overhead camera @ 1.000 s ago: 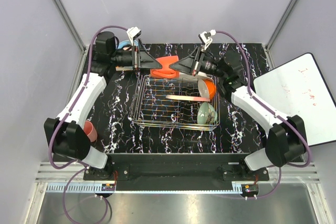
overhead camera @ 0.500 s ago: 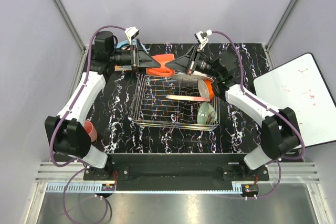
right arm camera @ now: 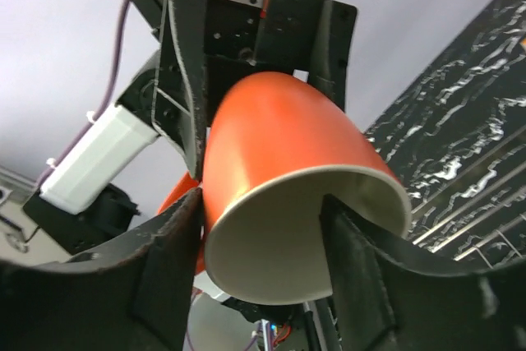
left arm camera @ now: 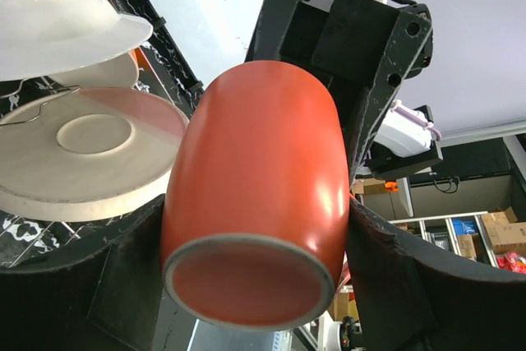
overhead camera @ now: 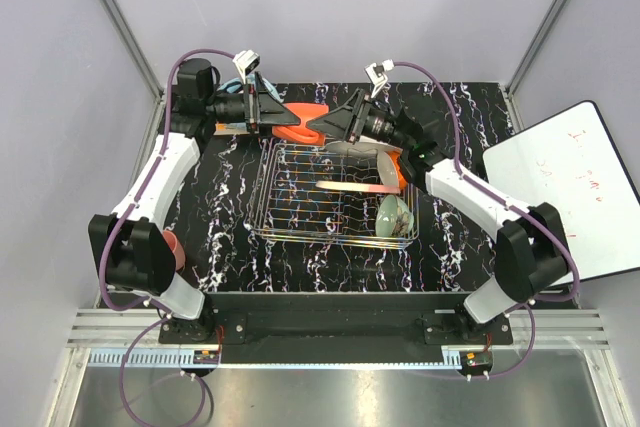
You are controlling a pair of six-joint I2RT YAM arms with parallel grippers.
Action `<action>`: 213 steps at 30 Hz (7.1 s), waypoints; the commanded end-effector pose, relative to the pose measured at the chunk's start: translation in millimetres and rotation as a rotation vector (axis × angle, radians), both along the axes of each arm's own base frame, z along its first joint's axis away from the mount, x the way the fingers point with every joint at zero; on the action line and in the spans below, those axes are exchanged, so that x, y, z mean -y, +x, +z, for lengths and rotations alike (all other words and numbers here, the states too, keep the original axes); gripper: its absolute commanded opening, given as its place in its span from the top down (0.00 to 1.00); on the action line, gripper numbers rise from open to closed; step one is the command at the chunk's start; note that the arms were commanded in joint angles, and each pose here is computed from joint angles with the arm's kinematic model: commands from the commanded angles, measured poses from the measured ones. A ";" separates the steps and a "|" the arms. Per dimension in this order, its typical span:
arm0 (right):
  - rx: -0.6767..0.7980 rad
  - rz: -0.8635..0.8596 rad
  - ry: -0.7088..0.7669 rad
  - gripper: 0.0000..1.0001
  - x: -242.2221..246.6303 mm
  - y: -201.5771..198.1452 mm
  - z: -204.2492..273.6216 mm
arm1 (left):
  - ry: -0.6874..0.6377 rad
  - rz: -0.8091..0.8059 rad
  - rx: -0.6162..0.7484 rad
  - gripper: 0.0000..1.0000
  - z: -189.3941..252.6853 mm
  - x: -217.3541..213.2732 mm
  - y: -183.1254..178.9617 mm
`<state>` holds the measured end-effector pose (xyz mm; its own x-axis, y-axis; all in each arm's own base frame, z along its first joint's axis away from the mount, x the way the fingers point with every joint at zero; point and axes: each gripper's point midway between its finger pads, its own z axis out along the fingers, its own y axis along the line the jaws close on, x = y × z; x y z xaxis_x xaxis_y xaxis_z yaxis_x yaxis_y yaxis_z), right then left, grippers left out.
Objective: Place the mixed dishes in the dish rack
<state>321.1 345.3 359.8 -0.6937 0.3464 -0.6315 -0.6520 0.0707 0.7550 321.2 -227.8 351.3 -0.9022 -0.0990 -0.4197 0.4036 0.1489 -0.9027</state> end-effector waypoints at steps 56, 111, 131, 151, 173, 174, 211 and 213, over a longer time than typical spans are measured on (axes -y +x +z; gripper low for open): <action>0.034 -0.524 -0.182 0.28 171.0 -29.5 0.9 | 1.208 0.074 0.353 1.00 -229.4 -33.8 95.1; -0.069 -0.523 -0.301 0.25 176.5 -34.2 -47.4 | 1.509 0.126 0.396 0.01 -166.6 -264.1 -163.5; -0.072 -0.534 -0.288 0.29 182.0 -59.7 -53.1 | 1.599 0.144 0.261 0.09 -238.2 -289.7 -112.4; -0.133 -0.522 -0.319 0.30 180.4 -52.8 -75.7 | 1.598 0.415 0.434 0.11 -173.4 -294.9 -80.2; -0.134 -0.517 -0.338 0.30 180.3 -50.6 -78.5 | 1.637 0.189 0.222 0.20 -252.3 -292.1 -160.0; -0.139 -0.519 -0.343 0.30 180.8 -50.9 -81.5 | 1.648 0.192 0.235 0.20 -254.7 -294.2 -156.3; -0.030 -0.131 0.080 0.14 124.6 -36.3 30.2 | -0.060 -0.308 0.741 1.00 43.5 -11.7 -77.2; -0.059 -0.083 0.157 0.12 119.9 -37.2 37.6 | -0.118 -0.365 0.780 1.00 50.3 -6.6 -85.9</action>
